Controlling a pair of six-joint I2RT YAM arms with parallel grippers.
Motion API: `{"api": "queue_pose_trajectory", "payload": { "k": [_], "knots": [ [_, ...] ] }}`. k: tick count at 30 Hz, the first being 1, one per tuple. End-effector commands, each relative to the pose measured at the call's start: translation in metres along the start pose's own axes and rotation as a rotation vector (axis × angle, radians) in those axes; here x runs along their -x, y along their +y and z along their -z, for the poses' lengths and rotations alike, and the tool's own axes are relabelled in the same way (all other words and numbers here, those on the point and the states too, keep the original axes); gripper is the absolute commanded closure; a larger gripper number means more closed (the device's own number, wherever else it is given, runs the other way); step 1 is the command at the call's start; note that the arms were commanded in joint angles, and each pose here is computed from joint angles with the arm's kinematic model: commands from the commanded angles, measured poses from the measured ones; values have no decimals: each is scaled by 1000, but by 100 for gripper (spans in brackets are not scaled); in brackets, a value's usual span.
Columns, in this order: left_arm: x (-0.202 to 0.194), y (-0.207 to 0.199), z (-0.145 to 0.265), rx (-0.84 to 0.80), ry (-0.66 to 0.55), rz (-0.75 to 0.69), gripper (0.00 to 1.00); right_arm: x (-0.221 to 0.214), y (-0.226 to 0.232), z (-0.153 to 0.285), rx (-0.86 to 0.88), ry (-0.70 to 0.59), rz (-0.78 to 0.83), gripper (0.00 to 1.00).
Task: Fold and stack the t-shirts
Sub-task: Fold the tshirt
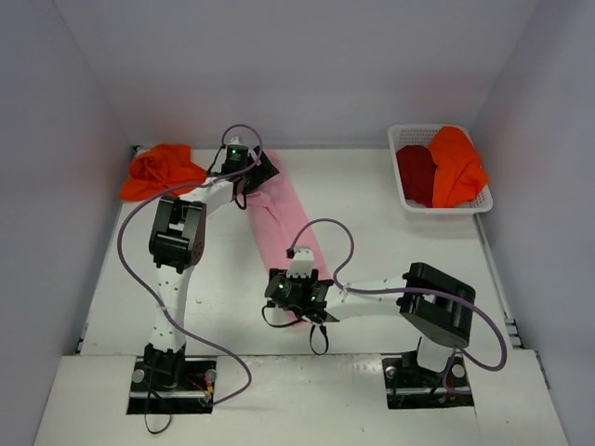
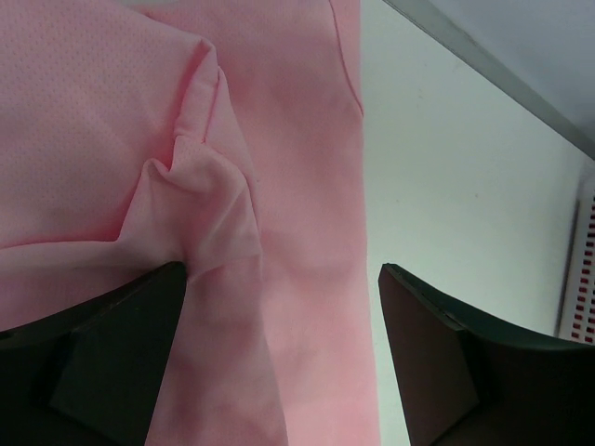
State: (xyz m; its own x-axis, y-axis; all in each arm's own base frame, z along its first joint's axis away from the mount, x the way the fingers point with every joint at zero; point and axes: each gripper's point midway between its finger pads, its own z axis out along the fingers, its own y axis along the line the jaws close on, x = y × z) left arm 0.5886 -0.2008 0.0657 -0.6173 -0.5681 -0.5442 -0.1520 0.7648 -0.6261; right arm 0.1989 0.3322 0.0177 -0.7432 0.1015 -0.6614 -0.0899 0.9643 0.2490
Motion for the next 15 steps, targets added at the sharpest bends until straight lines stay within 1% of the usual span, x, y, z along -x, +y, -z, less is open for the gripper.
{"api": "queue_pose_trajectory", "payload": {
  "k": [1, 9, 15],
  "knots": [
    [5, -55, 7, -161, 10, -69, 20, -30, -4, 3, -26, 77, -20, 30],
    [-21, -84, -4, -242, 67, -123, 20, -56, 19, 7, 3, 100, 3, 30],
    [-30, -101, -5, -311, 104, -152, 20, -55, 24, 7, 8, 89, 4, 30]
  ]
}}
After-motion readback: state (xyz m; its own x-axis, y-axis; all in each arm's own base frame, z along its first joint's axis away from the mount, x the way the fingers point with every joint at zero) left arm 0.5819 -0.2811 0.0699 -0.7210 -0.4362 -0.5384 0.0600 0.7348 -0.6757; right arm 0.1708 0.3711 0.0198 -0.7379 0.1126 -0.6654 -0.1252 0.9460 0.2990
